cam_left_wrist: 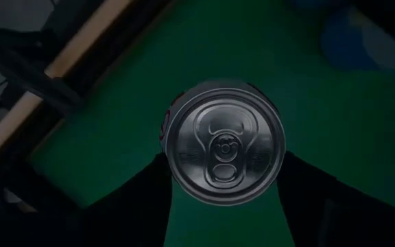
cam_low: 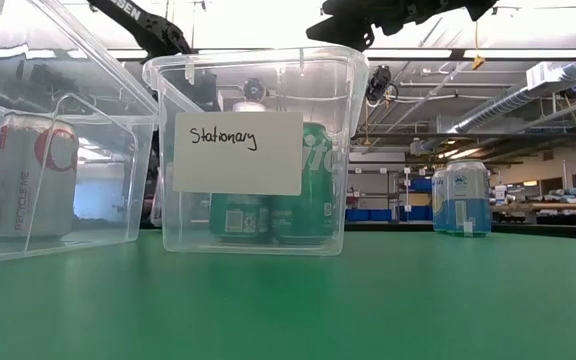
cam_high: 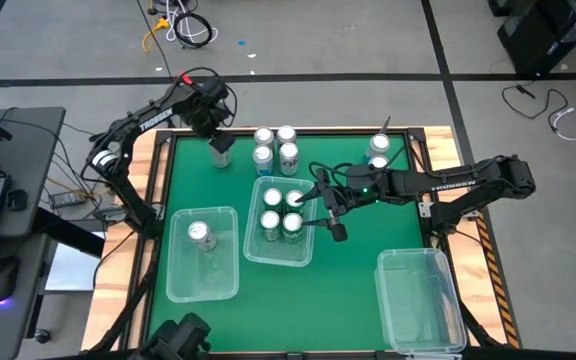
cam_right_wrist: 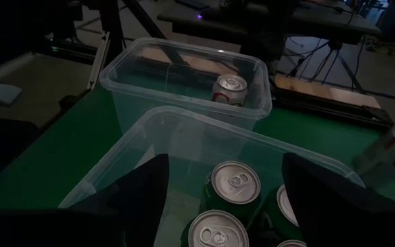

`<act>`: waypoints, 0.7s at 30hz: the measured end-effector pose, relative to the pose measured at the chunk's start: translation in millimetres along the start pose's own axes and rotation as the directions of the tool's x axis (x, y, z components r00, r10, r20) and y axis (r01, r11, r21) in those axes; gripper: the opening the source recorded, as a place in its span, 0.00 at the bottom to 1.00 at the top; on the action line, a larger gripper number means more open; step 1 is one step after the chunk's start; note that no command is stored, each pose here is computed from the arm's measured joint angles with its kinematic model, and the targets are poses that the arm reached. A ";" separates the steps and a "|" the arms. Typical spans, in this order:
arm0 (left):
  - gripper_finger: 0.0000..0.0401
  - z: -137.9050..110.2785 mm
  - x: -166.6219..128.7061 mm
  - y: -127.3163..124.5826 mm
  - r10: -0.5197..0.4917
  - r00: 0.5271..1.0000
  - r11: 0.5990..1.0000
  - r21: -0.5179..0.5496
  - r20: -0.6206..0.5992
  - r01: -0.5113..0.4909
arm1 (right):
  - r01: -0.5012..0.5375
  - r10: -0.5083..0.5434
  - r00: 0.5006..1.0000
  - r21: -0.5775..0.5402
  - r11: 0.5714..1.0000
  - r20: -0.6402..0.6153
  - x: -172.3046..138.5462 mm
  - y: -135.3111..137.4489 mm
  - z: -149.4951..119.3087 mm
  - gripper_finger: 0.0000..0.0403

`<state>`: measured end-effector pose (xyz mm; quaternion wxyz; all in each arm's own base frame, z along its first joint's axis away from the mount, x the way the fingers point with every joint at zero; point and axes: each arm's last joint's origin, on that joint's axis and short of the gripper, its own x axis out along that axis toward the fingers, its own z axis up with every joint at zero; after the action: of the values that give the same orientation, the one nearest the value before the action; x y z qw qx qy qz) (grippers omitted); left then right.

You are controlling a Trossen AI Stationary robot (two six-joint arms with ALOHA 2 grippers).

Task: Sort soda cans
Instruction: Put the silver soda can into the bottom left bin

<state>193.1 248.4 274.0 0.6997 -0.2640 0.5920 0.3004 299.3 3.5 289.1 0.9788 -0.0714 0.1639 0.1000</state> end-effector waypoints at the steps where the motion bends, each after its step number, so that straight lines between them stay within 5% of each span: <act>1: 0.54 -2.2 -2.3 -1.9 -0.001 1.000 1.000 0.011 -0.013 0.001 | 0.000 0.000 1.000 0.000 1.000 -0.001 0.0 -0.1 -0.1 0.67; 13: 0.54 -22.4 -80.6 -40.9 0.035 0.991 0.993 0.110 0.131 -0.049 | 0.001 -0.001 1.000 0.000 1.000 -0.001 0.0 -0.1 -0.1 0.67; 21: 0.54 -59.7 -150.5 -74.8 0.071 0.965 0.984 0.143 0.251 -0.109 | 0.000 0.000 1.000 -0.001 1.000 0.000 0.0 -0.1 0.0 0.67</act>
<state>190.1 138.0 414.0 0.7716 -0.1421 0.5341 0.3149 299.3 3.4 289.1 0.9788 -0.0717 0.1639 0.0998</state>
